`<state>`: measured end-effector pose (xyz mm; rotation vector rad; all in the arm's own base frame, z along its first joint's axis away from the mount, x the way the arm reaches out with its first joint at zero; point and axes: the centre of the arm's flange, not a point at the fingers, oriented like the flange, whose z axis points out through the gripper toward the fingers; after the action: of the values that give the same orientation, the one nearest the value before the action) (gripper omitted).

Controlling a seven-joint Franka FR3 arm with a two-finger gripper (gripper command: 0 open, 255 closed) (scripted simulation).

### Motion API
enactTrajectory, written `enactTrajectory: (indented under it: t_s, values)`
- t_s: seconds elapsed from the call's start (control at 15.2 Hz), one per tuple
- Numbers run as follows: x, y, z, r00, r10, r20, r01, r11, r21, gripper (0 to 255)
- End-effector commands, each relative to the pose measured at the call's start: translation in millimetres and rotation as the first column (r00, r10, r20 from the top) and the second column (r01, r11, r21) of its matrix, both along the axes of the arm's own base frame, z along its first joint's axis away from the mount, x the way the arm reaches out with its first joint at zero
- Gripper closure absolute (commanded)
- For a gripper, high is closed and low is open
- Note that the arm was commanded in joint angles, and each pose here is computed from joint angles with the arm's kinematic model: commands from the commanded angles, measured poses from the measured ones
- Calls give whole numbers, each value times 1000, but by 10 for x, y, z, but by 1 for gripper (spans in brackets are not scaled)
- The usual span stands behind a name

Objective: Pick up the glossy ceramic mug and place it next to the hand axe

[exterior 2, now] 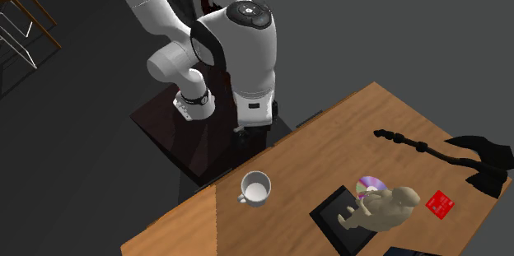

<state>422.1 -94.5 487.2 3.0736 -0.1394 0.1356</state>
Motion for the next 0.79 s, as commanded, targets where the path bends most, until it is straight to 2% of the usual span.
enactTrajectory:
  t_s: [0.0,0.46,0.73]
  values:
    - [121,-67,-207,1000,1,-1,-1,1000,0,0]
    - [616,-358,-942,1000,3,-13,-3,1000,2,0]
    - [663,-389,-1153,1000,3,-14,-3,1000,2,0]
